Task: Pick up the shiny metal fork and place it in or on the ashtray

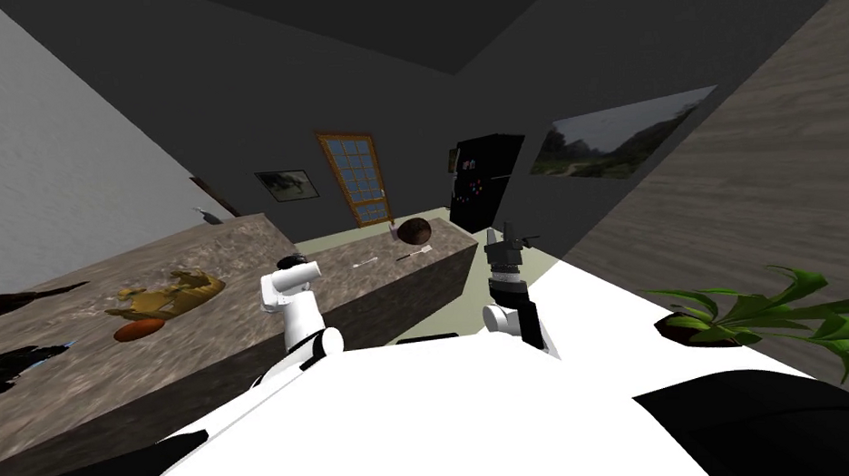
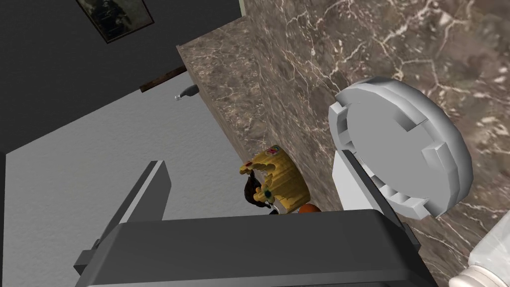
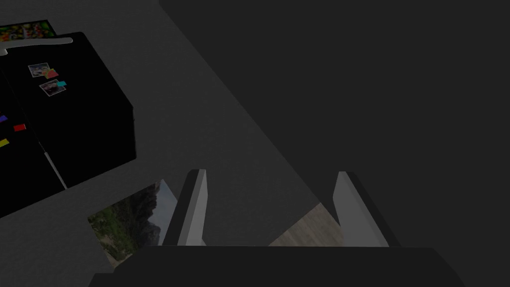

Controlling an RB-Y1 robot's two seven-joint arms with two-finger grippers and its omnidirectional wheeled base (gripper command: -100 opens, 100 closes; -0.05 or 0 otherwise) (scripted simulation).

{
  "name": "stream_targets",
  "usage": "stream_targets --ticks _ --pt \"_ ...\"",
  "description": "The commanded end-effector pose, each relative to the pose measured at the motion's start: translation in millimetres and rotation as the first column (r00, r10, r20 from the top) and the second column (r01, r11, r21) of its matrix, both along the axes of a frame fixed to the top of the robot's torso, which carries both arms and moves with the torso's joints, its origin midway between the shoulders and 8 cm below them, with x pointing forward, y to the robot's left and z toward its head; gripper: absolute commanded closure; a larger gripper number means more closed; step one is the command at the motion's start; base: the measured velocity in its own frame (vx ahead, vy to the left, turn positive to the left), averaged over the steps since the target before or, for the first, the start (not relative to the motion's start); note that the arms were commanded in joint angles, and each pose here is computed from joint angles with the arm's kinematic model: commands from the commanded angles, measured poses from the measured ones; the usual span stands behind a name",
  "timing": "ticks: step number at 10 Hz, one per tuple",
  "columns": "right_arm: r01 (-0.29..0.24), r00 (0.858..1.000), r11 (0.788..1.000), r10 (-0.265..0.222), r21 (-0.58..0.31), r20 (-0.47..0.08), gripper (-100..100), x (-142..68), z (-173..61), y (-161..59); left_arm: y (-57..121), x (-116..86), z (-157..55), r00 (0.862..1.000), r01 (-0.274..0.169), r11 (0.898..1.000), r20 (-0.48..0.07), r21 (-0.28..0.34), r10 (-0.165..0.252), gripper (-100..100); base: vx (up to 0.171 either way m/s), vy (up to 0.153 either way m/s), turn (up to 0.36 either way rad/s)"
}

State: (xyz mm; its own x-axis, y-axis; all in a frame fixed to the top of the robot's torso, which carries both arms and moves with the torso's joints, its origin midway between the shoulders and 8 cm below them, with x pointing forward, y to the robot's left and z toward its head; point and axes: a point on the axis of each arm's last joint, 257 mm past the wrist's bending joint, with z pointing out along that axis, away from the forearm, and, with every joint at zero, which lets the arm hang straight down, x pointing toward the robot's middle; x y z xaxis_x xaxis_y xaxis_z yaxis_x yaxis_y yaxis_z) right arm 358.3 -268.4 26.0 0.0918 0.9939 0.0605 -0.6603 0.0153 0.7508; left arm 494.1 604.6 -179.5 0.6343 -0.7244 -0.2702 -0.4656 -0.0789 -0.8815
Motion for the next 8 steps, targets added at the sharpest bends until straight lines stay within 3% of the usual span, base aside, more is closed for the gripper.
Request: stream_targets --ticks 1,2,3,4,5,6,8 --pt "0.000 1.000 1.000 0.000 0.000 0.000 0 0.0 0.0 0.0 6.0 -3.0 -12.7 0.998 -0.033 0.998 -0.046 -0.046 0.031 -100 0.011 -0.001 -0.186" --pt "0.000 1.000 1.000 0.000 0.000 0.000 0 0.0 0.0 0.0 3.8 -7.1 -24.7 0.996 -0.041 0.997 -0.079 -0.072 0.036 -100 0.011 0.003 -0.105" --pt "0.000 1.000 1.000 0.000 0.000 0.000 0 0.0 0.0 0.0 10.2 -8.3 -22.7 0.994 -0.067 0.993 -0.093 -0.094 0.059 -100 0.013 0.000 -0.168" --pt "0.000 1.000 1.000 0.000 0.000 0.000 0 0.0 0.0 0.0 6.3 -12.0 -39.9 0.989 -0.074 0.990 -0.134 -0.123 0.057 -100 0.013 0.005 -0.112" --pt "0.000 1.000 1.000 0.000 0.000 0.000 0 0.0 0.0 0.0 11.6 -13.8 -37.7 0.986 -0.099 0.984 -0.150 -0.145 0.077 -100 0.017 0.005 -0.200" --pt "0.000 1.000 1.000 0.000 0.000 0.000 0 0.0 0.0 0.0 6.4 -18.5 -55.6 0.978 -0.108 0.978 -0.194 -0.176 0.073 -100 0.014 0.010 -0.089" --pt "0.000 1.000 1.000 0.000 0.000 0.000 0 0.0 0.0 0.0 5.4 -24.3 -68.9 0.965 -0.139 0.965 -0.247 -0.222 0.082 -100 0.020 0.009 -0.121"
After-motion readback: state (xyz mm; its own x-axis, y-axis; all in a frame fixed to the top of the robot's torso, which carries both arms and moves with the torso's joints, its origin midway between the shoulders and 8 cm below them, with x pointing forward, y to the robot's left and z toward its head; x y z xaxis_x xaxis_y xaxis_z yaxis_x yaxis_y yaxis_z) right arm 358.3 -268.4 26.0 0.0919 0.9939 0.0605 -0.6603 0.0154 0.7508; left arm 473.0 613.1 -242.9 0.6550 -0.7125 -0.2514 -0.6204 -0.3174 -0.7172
